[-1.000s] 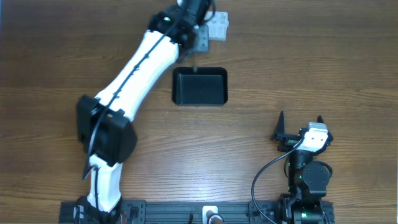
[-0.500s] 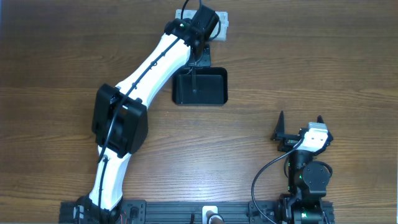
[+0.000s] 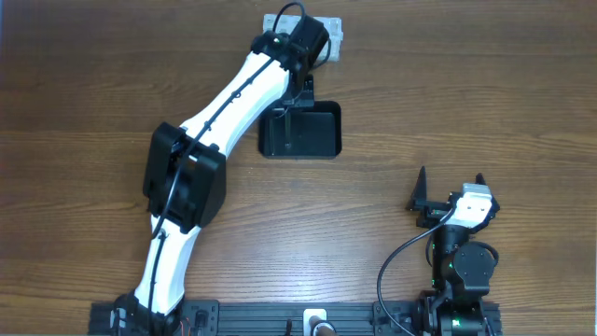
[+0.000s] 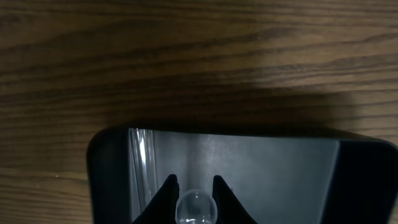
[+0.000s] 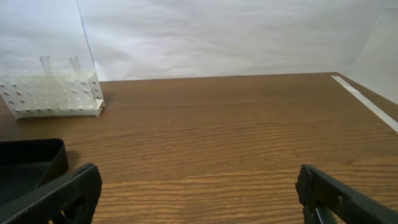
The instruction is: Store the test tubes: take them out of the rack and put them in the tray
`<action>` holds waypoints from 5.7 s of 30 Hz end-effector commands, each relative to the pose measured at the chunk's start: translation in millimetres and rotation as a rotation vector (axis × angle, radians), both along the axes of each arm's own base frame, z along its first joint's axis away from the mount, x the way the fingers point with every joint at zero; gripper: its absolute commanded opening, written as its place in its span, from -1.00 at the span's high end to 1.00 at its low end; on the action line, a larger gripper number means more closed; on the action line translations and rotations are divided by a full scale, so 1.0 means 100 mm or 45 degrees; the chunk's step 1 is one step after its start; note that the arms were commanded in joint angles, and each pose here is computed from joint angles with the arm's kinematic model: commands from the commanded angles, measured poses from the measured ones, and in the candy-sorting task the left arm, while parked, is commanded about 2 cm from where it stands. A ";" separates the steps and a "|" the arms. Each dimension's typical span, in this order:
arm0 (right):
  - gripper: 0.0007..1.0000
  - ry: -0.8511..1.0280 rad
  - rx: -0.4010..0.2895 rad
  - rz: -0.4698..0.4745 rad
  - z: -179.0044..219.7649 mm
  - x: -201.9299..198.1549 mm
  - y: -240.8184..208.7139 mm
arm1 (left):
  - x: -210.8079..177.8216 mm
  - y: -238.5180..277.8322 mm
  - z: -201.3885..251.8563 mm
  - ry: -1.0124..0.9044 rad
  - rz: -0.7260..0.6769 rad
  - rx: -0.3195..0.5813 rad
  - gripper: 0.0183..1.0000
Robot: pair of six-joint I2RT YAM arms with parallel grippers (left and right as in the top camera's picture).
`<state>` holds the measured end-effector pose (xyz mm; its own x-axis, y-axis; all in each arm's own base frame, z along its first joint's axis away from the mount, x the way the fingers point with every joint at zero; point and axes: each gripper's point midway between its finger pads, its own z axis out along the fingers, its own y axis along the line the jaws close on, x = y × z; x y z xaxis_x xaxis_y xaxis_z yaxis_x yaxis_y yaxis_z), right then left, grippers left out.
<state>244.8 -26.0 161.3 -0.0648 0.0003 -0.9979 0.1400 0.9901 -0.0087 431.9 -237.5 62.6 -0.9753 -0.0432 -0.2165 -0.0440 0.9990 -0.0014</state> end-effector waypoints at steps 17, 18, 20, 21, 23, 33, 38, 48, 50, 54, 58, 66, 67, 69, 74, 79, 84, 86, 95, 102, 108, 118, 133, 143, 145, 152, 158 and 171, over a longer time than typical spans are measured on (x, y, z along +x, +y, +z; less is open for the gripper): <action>-0.98 -0.003 -0.006 -0.020 -0.02 -0.01 -0.03 | -0.05 -0.02 -0.26 0.067 0.001 0.018 0.88; -0.98 -0.003 -0.006 -0.020 -0.02 -0.01 -0.03 | -0.05 -0.02 -0.26 0.068 0.001 0.017 0.88; -0.99 -0.003 -0.006 -0.020 -0.02 -0.01 -0.03 | -0.05 -0.03 -0.26 0.071 0.000 0.014 0.87; -0.98 -0.003 -0.006 -0.020 -0.02 -0.01 -0.03 | -0.06 -0.03 -0.26 0.073 -0.001 0.011 0.85; -0.98 -0.004 -0.006 -0.020 -0.01 -0.01 -0.03 | -0.07 -0.04 -0.26 0.080 -0.002 0.006 0.82; -0.98 -0.003 -0.006 -0.020 -0.02 -0.01 -0.03 | -0.13 -0.04 -0.27 0.117 -0.005 -0.002 0.57; -0.98 -0.004 -0.006 -0.020 -0.02 -0.01 -0.03 | -0.13 -0.04 -0.27 0.119 -0.006 -0.005 0.46; -0.99 -0.004 -0.006 -0.020 -0.02 -0.01 -0.03 | 0.08 0.05 -0.05 0.007 0.037 -0.039 0.40; -0.99 -0.004 -0.006 -0.020 -0.01 -0.01 -0.03 | 0.19 0.09 0.15 -0.061 0.055 -0.065 0.33; -0.99 -0.003 -0.006 -0.020 -0.02 -0.01 -0.03 | 0.42 0.12 0.61 -0.226 0.065 -0.074 0.23; -0.98 -0.004 -0.006 -0.020 -0.02 -0.01 -0.03 | 0.60 0.14 1.07 -0.397 0.075 -0.071 0.14; -0.99 -0.004 -0.006 -0.020 -0.02 -0.01 -0.03 | 1.02 0.18 1.80 -0.778 -0.009 -0.036 -0.53; -0.99 -0.004 -0.006 -0.020 -0.02 -0.01 -0.03 | 1.09 0.21 1.99 -0.857 -0.056 -0.028 -0.64; -0.99 -0.003 -0.006 -0.020 -0.02 -0.01 -0.03 | 1.13 0.26 2.17 -0.920 -0.086 -0.018 -0.65; -0.98 -0.003 -0.006 -0.020 -0.02 -0.01 -0.03 | 1.20 0.62 2.74 -1.094 -0.061 -0.002 -0.76; -0.99 -0.004 -0.006 -0.020 -0.02 -0.01 -0.03 | 1.15 1.02 3.15 -1.192 -0.043 0.053 -0.82; -0.98 -0.004 -0.006 -0.020 -0.02 -0.01 -0.03 | 1.05 1.34 3.49 -1.270 -0.053 0.131 -0.91; -0.98 -0.003 -0.006 -0.020 -0.02 -0.01 -0.03 | 1.00 1.43 3.63 -1.303 -0.062 0.147 -0.93; -0.98 -0.003 -0.006 -0.020 -0.02 -0.01 -0.03 | 0.76 1.92 3.99 -1.458 -0.078 0.061 -0.97; -0.99 -0.004 -0.006 -0.020 -0.02 -0.01 -0.03 | 0.18 2.13 3.89 -1.604 -0.109 0.088 -1.00; -0.99 -0.003 -0.006 -0.020 -0.02 -0.01 -0.03 | -0.64 2.24 3.52 -1.700 -0.129 0.094 -1.00; -0.98 -0.004 -0.006 -0.020 -0.01 -0.01 -0.03 | -1.56 2.42 2.66 -1.755 -0.112 0.110 -1.00; -0.99 -0.003 -0.006 -0.020 -0.02 -0.01 -0.03 | -1.89 2.34 1.45 -1.765 -0.150 0.080 -1.00; -0.99 -0.003 -0.006 -0.020 -0.02 -0.01 -0.03 | -1.85 2.29 1.07 -1.674 -0.177 0.046 -1.00; -0.98 -0.003 -0.006 -0.020 -0.02 -0.01 -0.03 | -1.85 2.29 1.00 -1.655 -0.179 0.041 -1.00; -0.99 -0.003 -0.006 -0.020 -0.02 -0.01 -0.03 | -1.86 2.28 0.97 -1.643 -0.184 0.035 -1.00; -0.99 -0.003 -0.006 -0.020 -0.02 -0.01 -0.03 | -1.86 2.28 0.97 -1.645 -0.184 0.036 -1.00; -0.99 -0.004 -0.006 -0.020 -0.01 -0.01 -0.03 | -1.86 2.28 0.97 -1.642 -0.184 0.035 -1.00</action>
